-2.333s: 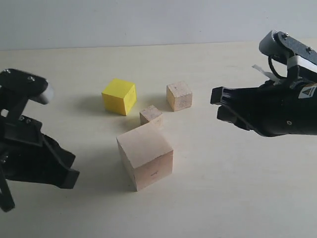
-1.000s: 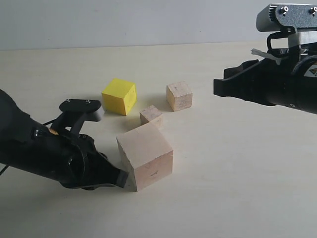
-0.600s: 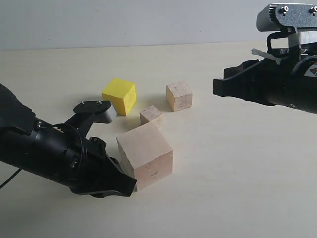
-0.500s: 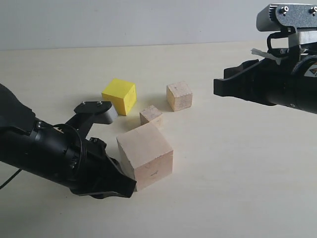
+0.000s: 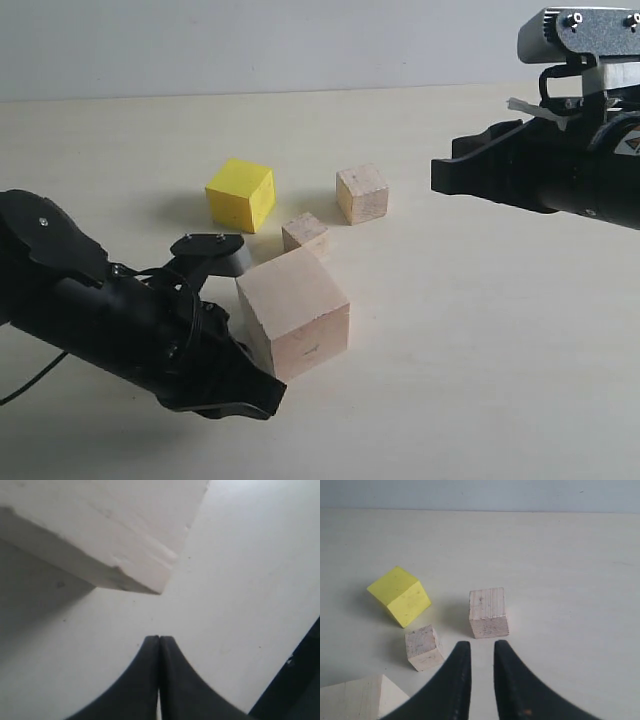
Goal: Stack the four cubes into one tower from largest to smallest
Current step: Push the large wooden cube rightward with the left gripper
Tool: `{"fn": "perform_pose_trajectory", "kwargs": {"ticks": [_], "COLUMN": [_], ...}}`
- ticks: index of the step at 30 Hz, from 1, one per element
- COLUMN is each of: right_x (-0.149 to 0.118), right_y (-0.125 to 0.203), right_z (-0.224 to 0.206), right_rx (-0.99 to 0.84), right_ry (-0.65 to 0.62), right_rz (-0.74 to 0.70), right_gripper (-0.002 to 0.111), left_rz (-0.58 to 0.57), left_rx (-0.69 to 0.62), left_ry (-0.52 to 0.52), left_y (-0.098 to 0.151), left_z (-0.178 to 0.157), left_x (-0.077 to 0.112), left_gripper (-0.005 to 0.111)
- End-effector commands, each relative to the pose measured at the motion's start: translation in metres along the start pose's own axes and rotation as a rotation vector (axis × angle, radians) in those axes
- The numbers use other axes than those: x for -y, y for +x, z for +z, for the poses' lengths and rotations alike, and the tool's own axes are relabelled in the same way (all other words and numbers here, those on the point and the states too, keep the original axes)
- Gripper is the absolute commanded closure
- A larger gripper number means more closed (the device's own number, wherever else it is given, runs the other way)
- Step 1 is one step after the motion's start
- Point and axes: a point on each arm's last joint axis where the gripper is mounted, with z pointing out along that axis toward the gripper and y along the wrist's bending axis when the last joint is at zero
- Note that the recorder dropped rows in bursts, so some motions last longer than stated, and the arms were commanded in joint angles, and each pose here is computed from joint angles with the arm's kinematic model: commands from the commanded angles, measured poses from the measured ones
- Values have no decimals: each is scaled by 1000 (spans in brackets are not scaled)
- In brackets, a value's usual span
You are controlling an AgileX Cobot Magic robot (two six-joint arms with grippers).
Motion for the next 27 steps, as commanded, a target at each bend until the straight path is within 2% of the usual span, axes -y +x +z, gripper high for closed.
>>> {"fn": "perform_pose_trajectory", "kwargs": {"ticks": [1,15,19,27], "right_x": [-1,-1,-1,-1], "right_y": [-1,1,0,0], "right_z": [1,1,1,1], "right_rx": [1,-13,-9,-11], "right_ry": [-1,-5,-4,-5], "right_rz": [-17,-26,-44,-44], "right_gripper": [90,90,90,90], "left_rz": [0,1,2,13], "left_rx": [47,224,222,250], "left_ry": [-51,-259,-253,-243], "left_y": [-5,-22,-30,-60], "left_z": [2,-3,2,15], "left_x": [-4,-22,-22,-21], "left_gripper": [107,107,107,107]}}
